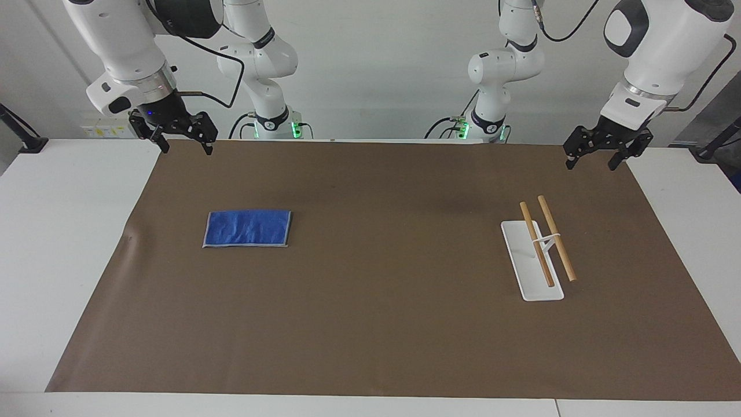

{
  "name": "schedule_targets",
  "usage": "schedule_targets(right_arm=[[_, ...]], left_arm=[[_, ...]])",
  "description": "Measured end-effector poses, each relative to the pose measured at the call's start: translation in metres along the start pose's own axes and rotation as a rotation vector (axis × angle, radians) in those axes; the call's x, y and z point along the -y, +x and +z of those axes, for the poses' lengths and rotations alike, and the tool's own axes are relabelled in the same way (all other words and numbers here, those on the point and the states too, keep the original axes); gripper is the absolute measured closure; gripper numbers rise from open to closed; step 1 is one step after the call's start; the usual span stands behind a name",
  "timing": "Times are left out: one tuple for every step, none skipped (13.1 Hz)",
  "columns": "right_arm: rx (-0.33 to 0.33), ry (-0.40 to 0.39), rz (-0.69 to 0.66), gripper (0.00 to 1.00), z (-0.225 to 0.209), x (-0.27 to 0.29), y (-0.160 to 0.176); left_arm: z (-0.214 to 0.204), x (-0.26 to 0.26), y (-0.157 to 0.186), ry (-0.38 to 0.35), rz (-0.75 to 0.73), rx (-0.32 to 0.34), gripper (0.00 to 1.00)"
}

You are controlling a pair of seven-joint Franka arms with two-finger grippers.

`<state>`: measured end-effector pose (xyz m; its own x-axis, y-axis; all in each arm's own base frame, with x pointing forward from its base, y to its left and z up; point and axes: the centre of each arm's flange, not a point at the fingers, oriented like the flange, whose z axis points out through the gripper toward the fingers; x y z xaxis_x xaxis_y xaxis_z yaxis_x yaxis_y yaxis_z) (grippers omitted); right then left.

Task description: Right arm passes towel to left arm to hang

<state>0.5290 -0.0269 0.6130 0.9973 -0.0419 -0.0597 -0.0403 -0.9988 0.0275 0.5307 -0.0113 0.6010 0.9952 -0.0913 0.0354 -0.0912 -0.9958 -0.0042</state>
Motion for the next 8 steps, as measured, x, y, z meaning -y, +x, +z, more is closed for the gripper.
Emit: schedule_targets(right_arm=[[0.001, 0.0, 0.0, 0.0, 0.0003, 0.0, 0.0], [0.002, 0.0, 0.0, 0.0, 0.0009, 0.0, 0.0], [0.003, 0.0, 0.0, 0.0, 0.0012, 0.0, -0.0001], [0.003, 0.0, 0.0, 0.0, 0.0013, 0.0, -0.0001], [0.003, 0.0, 0.0, 0.0, 0.0015, 0.0, -0.0001], [0.004, 0.0, 0.0, 0.0, 0.0017, 0.0, -0.0001], [0.003, 0.0, 0.0, 0.0, 0.0019, 0.0001, -0.0001], [0.003, 0.0, 0.0, 0.0, 0.002, 0.0001, 0.0]], left_arm=[[0.0, 0.0, 0.0, 0.0, 0.0, 0.0, 0.0], [0.0, 0.0, 0.0, 0.0, 0.0, 0.0, 0.0], [0.0, 0.0, 0.0, 0.0, 0.0, 0.0, 0.0], [0.0, 0.0, 0.0, 0.0, 0.0, 0.0, 0.0], [0.0, 0.0, 0.0, 0.0, 0.0, 0.0, 0.0], [0.0, 0.0, 0.0, 0.0, 0.0, 0.0, 0.0], [0.0, 0.0, 0.0, 0.0, 0.0, 0.0, 0.0], [0.0, 0.0, 0.0, 0.0, 0.0, 0.0, 0.0]])
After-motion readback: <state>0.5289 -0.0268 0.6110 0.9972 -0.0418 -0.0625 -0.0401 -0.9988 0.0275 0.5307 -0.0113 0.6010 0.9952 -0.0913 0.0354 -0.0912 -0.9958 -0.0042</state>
